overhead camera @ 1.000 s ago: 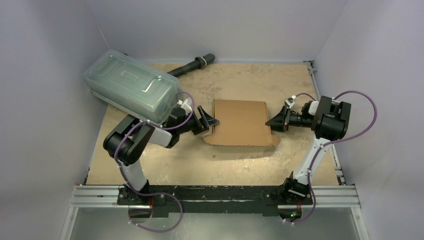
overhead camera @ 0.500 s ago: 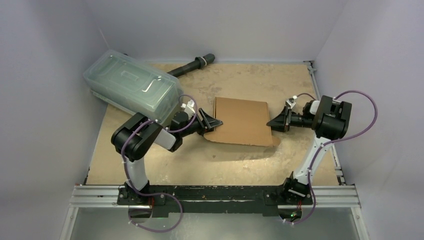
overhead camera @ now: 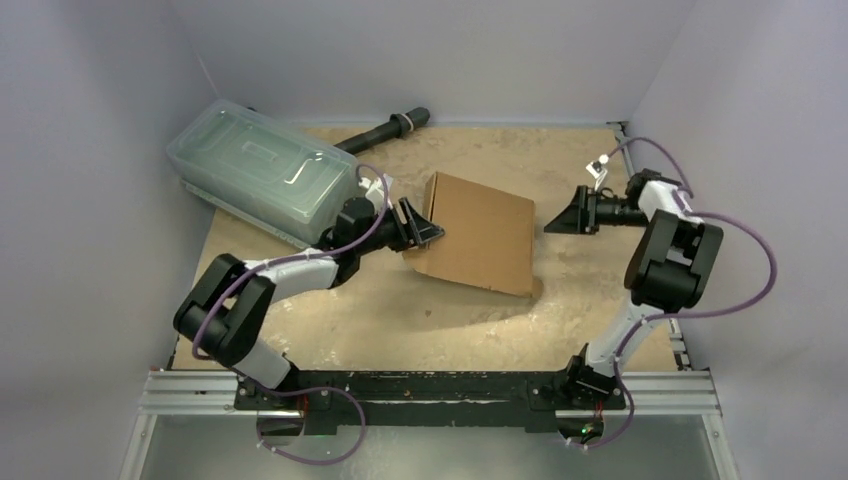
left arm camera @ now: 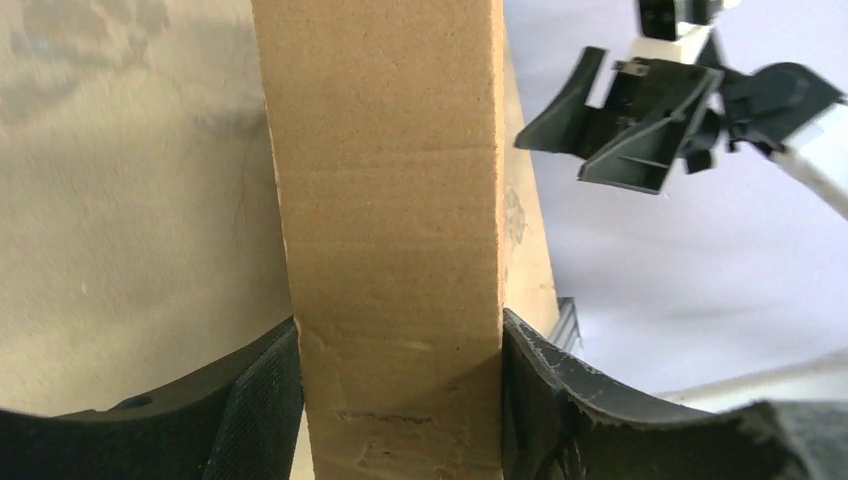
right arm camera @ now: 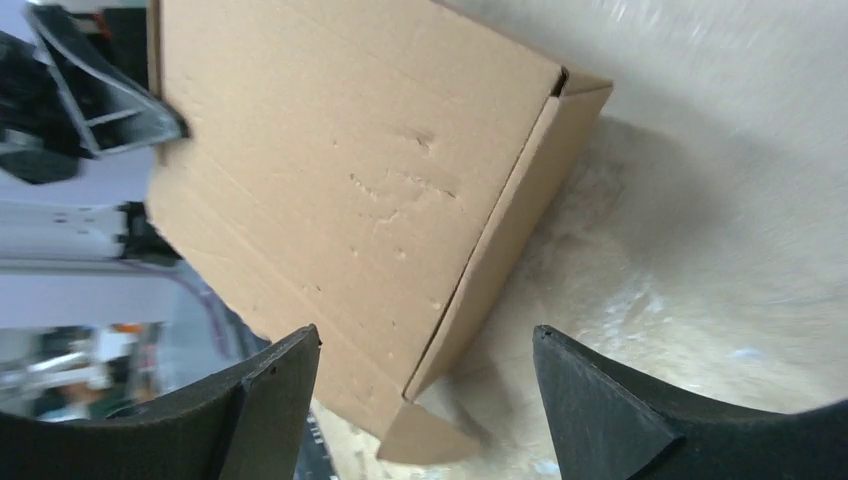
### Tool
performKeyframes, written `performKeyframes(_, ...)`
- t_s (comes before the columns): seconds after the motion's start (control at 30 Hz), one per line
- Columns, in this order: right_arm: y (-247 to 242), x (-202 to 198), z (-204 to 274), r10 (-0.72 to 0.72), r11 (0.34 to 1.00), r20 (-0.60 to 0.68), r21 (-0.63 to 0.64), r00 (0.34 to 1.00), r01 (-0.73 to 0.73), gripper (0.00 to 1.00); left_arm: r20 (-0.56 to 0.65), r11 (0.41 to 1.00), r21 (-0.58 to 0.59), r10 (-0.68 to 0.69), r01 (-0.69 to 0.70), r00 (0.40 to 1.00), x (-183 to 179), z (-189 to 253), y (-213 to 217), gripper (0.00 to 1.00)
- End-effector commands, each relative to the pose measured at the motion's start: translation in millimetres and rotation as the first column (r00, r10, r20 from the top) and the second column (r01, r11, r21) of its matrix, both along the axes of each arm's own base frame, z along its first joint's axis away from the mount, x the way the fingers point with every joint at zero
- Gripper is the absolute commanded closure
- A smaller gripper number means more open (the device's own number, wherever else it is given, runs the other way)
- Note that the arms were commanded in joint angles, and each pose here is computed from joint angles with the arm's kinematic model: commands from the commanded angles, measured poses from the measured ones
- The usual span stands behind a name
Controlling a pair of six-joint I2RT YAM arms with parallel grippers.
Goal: Fold the paper box
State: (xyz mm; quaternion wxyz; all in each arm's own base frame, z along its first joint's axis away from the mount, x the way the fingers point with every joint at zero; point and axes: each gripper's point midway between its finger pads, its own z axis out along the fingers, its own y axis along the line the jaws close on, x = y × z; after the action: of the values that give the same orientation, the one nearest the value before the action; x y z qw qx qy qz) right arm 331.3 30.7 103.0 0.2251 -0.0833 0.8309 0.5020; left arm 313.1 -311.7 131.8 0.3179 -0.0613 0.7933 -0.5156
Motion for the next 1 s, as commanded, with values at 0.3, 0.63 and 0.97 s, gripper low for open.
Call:
performKeyframes(0.3, -21, 22, 79, -0.091, 0.956, 0.309, -0.239, 0.947, 0.170, 0.19, 0.342, 0.823, 0.556, -0.098, -0.117, 0.934, 69, 126, 45, 0.84)
performKeyframes(0.63, -15, 15, 83, -0.107, 0.959, 0.332, -0.214, 0.937, 0.186, 0.19, 0.495, 0.537, 0.808, -0.394, -0.243, 0.775, 66, 192, 9, 0.88)
performKeyframes(0.97, -20, 15, 90, -0.133, 0.954, 0.355, -0.208, 0.925, 0.216, 0.18, 0.581, 0.217, 0.758, -0.652, -0.615, 0.487, 7, 205, -45, 0.91)
